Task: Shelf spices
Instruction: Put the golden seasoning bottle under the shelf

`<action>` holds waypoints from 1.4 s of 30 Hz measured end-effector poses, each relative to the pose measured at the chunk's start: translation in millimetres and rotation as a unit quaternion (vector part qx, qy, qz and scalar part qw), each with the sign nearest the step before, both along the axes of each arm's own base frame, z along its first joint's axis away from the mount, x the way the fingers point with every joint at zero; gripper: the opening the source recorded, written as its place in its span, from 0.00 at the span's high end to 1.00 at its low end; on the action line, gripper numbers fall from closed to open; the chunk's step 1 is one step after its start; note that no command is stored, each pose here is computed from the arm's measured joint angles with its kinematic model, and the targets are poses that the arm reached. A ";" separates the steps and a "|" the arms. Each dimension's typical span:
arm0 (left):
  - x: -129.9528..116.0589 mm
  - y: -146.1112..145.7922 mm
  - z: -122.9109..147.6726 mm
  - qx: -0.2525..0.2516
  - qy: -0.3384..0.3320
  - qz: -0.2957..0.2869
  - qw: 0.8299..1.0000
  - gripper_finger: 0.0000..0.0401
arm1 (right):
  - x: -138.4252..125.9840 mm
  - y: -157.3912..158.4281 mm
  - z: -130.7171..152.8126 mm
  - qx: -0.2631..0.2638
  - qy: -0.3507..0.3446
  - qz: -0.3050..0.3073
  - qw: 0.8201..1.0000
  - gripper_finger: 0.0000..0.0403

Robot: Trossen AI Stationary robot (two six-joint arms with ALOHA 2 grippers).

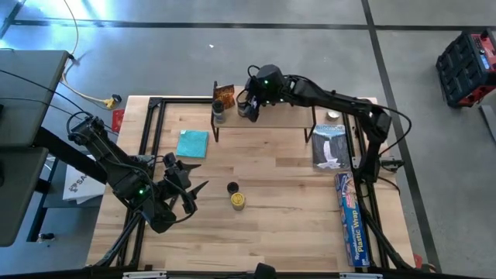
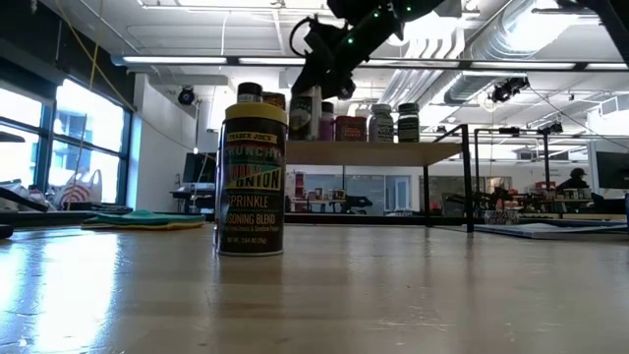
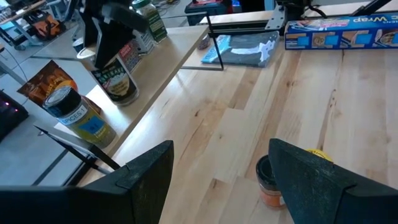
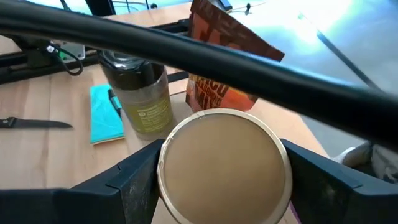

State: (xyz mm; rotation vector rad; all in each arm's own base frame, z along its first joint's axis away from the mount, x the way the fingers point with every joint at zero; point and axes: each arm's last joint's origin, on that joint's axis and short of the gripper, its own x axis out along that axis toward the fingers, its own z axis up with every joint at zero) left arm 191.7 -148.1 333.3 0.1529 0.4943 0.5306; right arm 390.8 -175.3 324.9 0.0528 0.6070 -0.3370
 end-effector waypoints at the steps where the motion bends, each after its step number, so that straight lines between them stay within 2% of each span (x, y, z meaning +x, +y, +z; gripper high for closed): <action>1: 0.0 0.0 0.0 0.000 0.000 0.000 1.000 0.35 | 0.7 -0.6 -0.5 -0.004 -0.001 -0.003 1.000 0.29; 7: 0.0 0.0 -0.1 0.000 0.000 0.000 1.000 0.35 | 0.1 -2.7 -0.1 -0.028 0.007 -0.024 0.999 0.29; 27: 0.1 0.0 -0.1 -0.001 0.001 0.000 1.000 0.35 | 1.5 -3.4 2.2 -0.050 0.001 -0.011 0.999 0.29; 31: 0.0 0.0 -0.1 -0.001 0.001 0.000 1.000 0.35 | 0.9 -5.0 2.6 -0.058 0.004 -0.046 0.997 0.29; 34: 0.0 -0.1 -0.1 -0.001 0.001 -0.001 1.000 0.35 | 0.1 -5.0 2.5 -0.058 0.007 -0.048 0.997 0.30; 38: 0.0 -0.1 0.0 -0.001 0.000 0.000 1.000 0.35 | -2.7 8.6 16.1 -0.056 -0.011 -0.019 0.998 0.33; 42: 0.1 -0.1 0.0 -0.001 0.000 -0.001 1.000 0.35 | -10.4 40.0 38.6 -0.062 -0.022 0.018 0.998 0.33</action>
